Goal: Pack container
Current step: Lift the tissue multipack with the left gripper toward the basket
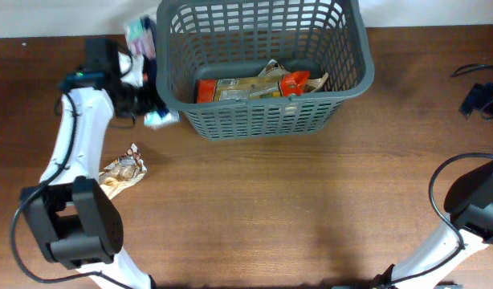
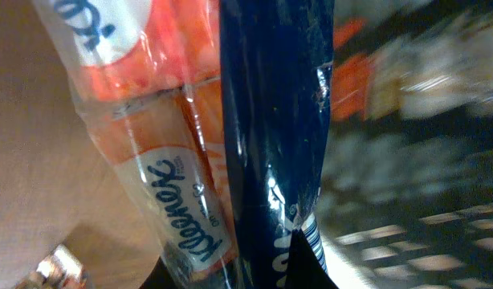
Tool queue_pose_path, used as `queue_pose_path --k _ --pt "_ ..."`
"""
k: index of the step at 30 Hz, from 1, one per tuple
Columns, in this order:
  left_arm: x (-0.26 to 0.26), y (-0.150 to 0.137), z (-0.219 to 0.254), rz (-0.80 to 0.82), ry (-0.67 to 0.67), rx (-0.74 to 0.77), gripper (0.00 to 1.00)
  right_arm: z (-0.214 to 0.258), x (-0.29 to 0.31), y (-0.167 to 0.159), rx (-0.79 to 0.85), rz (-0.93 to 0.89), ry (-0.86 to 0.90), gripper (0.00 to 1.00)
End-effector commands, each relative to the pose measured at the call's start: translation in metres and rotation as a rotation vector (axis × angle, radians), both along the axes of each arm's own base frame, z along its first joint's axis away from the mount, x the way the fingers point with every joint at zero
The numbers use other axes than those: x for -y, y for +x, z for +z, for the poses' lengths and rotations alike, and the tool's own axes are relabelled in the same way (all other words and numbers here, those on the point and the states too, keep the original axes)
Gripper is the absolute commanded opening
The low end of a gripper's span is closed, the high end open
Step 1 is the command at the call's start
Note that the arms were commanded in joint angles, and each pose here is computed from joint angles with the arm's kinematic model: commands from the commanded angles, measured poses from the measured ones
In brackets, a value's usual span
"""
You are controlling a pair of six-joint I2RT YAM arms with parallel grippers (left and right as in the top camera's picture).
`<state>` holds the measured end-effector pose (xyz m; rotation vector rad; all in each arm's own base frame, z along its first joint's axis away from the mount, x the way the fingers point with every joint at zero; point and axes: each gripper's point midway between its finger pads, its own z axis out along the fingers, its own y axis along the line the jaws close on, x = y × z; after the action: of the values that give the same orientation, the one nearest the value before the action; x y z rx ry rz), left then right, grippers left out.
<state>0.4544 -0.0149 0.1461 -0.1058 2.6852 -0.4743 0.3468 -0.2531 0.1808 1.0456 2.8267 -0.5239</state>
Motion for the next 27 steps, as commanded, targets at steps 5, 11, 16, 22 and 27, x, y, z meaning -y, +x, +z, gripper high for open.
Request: queue_pose_path --k 5,11,16,22,27 --pt "-0.046 0.009 0.097 0.158 -0.184 0.194 0.02 0.001 0.0 -0.002 0.007 -0.017 0.001 0.99" --pt "-0.106 -0.023 0.156 0.346 -0.025 0.327 0.02 0.001 0.0 -0.002 0.007 -0.017 0.001 0.99" --pt "-0.093 -0.055 0.227 0.319 0.056 0.51 0.02 0.001 0.0 -0.002 0.007 -0.017 0.001 0.99" --pt "-0.022 -0.079 0.291 0.159 0.035 0.693 0.02 0.001 0.0 -0.002 0.007 -0.017 0.001 0.99" --pt "0.059 -0.083 0.311 -0.049 -0.047 0.773 0.02 0.001 0.0 -0.002 0.007 -0.017 0.001 0.99"
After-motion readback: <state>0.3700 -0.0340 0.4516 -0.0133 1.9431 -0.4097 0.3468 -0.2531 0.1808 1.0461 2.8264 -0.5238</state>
